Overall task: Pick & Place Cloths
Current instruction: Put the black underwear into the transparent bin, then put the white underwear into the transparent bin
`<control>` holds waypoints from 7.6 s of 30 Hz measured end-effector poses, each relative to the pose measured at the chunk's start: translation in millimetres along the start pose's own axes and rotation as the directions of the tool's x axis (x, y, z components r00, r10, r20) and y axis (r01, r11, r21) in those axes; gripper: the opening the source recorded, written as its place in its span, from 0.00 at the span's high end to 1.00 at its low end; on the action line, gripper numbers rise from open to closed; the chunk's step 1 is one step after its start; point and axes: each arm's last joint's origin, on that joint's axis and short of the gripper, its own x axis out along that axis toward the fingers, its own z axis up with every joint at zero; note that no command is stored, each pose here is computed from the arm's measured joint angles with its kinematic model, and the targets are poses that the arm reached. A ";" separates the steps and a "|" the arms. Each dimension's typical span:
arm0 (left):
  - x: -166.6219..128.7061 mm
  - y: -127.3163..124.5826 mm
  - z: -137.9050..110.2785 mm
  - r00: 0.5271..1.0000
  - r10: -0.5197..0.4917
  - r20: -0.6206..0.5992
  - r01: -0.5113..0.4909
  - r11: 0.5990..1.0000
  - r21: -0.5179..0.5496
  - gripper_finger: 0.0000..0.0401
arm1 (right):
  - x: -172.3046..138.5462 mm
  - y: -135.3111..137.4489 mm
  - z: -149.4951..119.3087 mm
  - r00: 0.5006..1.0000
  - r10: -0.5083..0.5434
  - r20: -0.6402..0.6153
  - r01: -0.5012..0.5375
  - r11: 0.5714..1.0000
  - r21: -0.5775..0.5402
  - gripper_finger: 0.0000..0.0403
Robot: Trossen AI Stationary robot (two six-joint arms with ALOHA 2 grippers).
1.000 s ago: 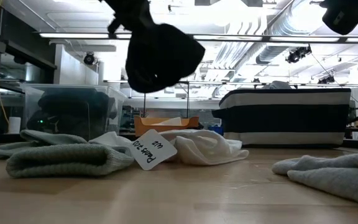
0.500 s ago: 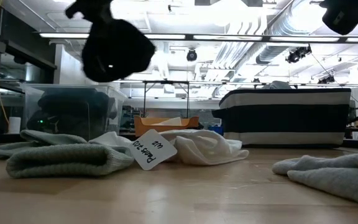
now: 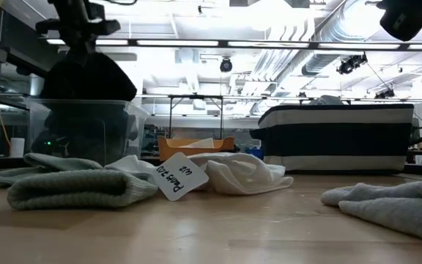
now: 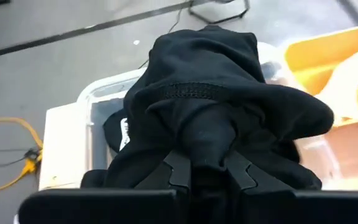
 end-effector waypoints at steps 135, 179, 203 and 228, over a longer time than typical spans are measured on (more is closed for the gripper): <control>37.4 -230.7 -155.8 0.548 -0.728 -0.411 0.668 0.085 0.739 0.13 | 0.1 0.1 0.1 1.000 0.001 0.001 -0.001 1.000 0.000 0.69; 31.6 -229.2 -143.9 0.587 -0.756 -0.290 0.603 0.169 0.779 0.96 | 0.0 0.2 0.2 1.000 0.001 0.002 -0.001 1.000 0.001 0.69; -44.8 -130.6 -51.5 0.654 -0.712 0.256 0.357 0.588 0.726 0.95 | 0.1 0.1 0.1 1.000 0.000 0.001 0.000 1.000 0.000 0.69; -4.9 -10.6 -18.0 0.947 -0.087 0.309 0.066 0.995 0.077 0.98 | 0.0 0.0 0.0 1.000 0.000 0.000 0.000 1.000 0.000 0.69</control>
